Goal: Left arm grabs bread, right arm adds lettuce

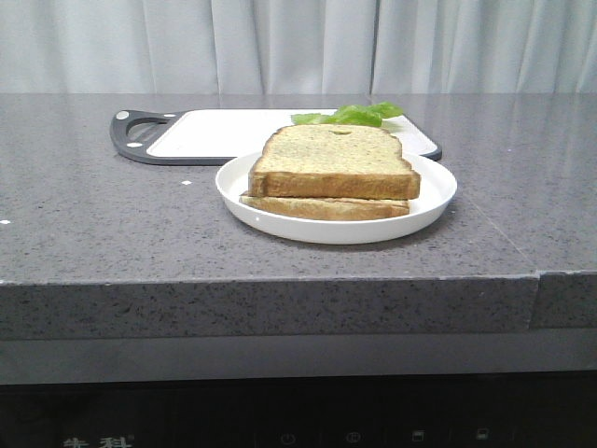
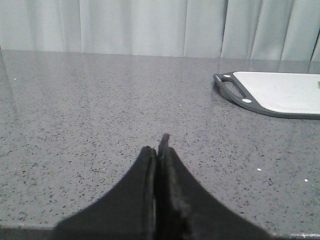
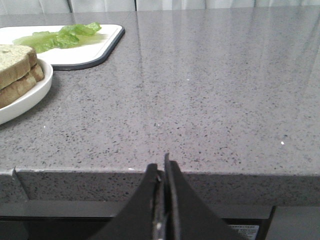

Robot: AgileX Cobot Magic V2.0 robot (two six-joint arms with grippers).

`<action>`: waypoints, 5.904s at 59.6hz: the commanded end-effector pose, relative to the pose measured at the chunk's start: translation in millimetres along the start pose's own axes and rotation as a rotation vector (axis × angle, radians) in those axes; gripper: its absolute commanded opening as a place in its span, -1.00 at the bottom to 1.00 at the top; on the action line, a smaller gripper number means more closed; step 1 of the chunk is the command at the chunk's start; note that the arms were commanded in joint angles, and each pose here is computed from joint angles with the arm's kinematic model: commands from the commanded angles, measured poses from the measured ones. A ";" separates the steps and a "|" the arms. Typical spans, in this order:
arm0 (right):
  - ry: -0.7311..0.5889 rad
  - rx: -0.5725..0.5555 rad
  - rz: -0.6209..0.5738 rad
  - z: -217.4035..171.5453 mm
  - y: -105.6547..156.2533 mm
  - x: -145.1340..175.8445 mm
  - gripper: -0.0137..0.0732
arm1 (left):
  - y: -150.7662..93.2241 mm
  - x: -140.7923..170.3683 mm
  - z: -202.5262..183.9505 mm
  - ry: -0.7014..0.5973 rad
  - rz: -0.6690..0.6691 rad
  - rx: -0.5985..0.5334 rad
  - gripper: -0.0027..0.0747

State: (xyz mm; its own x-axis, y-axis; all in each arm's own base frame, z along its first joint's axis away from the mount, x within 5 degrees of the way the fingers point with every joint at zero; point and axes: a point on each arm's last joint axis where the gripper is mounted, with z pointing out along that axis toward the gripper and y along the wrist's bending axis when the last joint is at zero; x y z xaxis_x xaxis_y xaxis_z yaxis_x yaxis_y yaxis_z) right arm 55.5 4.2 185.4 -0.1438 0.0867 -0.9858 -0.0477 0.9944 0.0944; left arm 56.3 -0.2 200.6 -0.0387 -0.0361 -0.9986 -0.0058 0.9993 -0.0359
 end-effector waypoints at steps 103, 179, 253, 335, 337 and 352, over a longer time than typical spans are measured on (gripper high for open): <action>-0.141 -0.027 0.009 -23.7 13.9 -128.9 -0.82 | -4.9 -118.0 4.5 -0.064 -0.010 0.011 -0.99; -0.039 -0.023 0.012 1.2 16.4 -158.3 0.65 | -157.8 -150.3 178.8 0.709 -0.107 0.596 0.58; -0.039 -0.023 0.012 1.2 16.4 -158.3 0.65 | -244.0 -97.7 245.5 0.978 0.025 0.696 -0.78; 0.278 -0.137 -0.188 153.3 45.3 -187.6 0.65 | -81.8 -208.0 70.5 0.093 0.044 0.432 -0.99; 0.288 -0.145 -0.197 164.3 48.4 -189.5 0.65 | -78.4 -206.0 66.3 0.095 0.032 0.428 -0.99; 0.347 -0.239 -0.298 262.1 89.6 -197.5 0.65 | -67.5 -207.2 54.6 0.066 0.052 0.404 -0.99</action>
State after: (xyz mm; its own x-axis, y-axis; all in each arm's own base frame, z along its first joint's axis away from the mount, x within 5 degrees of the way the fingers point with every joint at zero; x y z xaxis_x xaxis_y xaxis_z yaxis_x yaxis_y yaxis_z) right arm 314.3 77.7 331.0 -0.5096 -0.2403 -0.8262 -0.3285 0.9418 -0.0713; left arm 121.5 -58.8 393.3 -0.1807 0.0488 -0.9823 0.3644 0.9310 -0.0208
